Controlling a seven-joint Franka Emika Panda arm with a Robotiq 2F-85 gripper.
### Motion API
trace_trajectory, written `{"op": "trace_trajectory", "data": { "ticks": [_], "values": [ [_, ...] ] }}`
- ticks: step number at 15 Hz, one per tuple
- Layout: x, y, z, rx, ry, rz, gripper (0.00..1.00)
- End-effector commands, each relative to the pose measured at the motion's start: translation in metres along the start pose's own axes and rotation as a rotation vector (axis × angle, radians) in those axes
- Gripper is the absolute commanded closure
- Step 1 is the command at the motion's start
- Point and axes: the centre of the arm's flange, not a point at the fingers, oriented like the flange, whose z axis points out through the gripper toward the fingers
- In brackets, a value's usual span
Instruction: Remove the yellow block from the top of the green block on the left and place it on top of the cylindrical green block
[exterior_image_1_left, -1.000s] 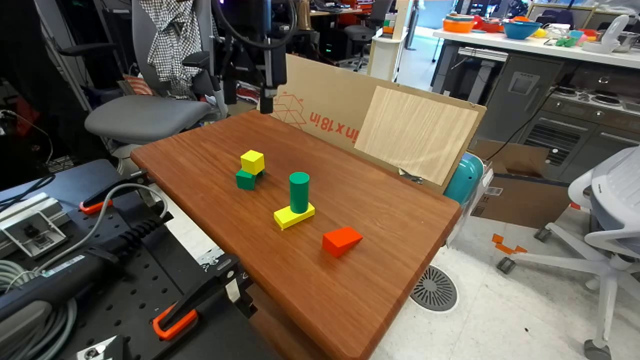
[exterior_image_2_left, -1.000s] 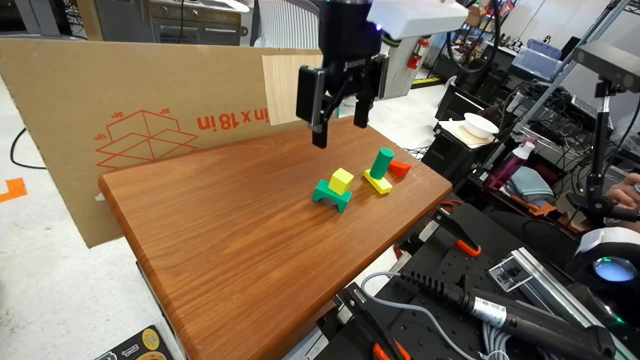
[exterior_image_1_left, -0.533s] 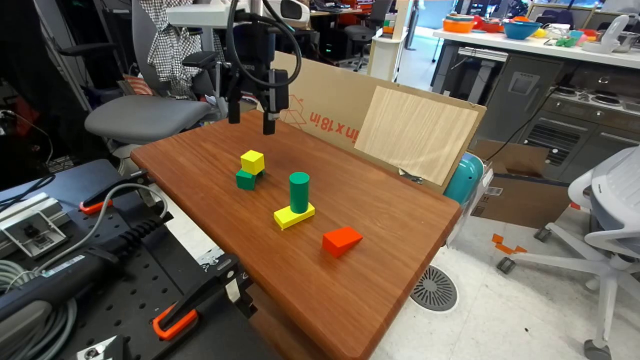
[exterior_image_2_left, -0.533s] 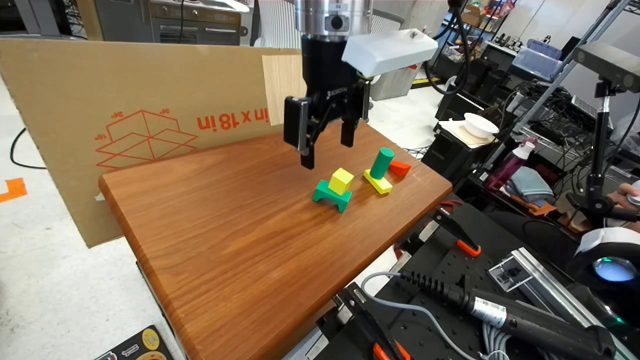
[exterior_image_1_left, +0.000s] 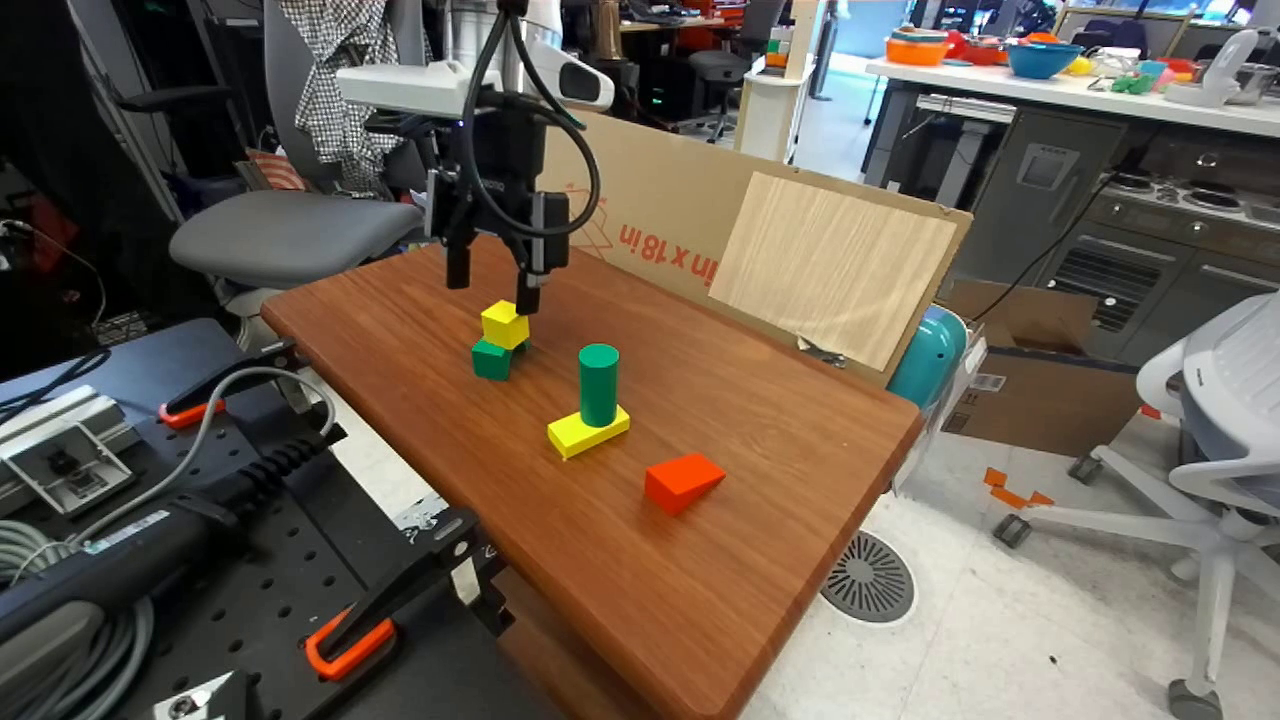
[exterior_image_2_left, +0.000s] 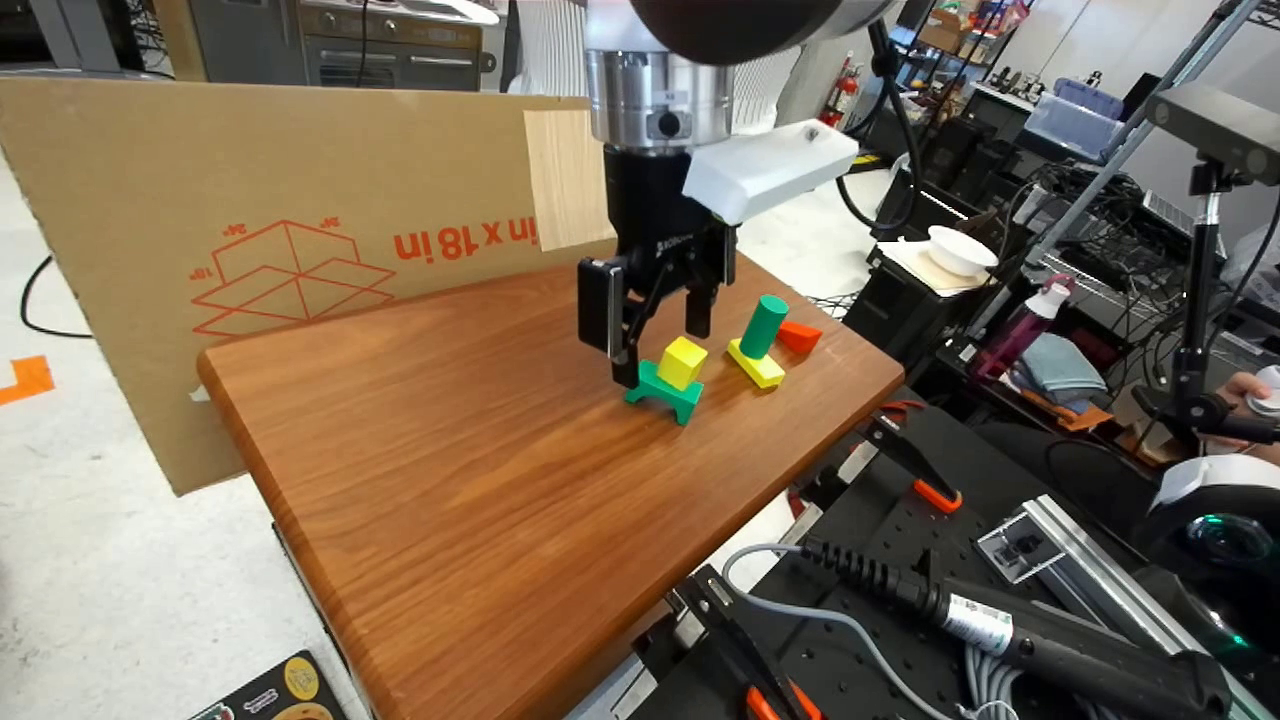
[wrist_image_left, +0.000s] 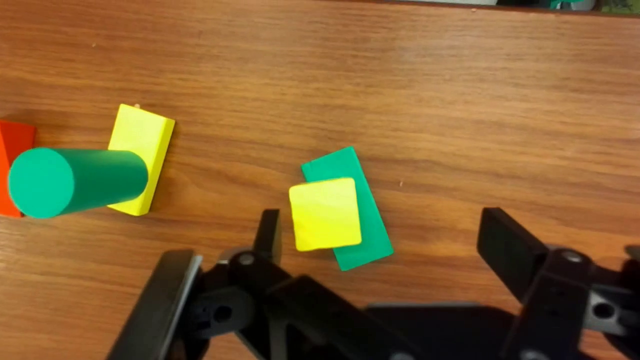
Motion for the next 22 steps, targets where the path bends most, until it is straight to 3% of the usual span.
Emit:
{"op": "trace_trajectory", "data": {
  "ticks": [1,10,11,12,15,20,22],
  "values": [
    [0.008,0.003,0.004,-0.012,0.002,-0.015,0.00],
    [0.010,0.011,0.008,-0.006,-0.020,-0.018,0.00],
    [0.010,0.012,0.009,-0.006,-0.022,-0.020,0.10],
    [0.010,0.012,0.010,-0.005,-0.024,-0.021,0.26],
    [0.010,0.012,0.012,-0.007,-0.026,-0.025,0.51],
    [0.006,0.014,0.008,-0.006,-0.020,-0.028,0.88],
    [0.002,0.016,0.004,-0.003,-0.019,-0.024,0.92]
  ]
}}
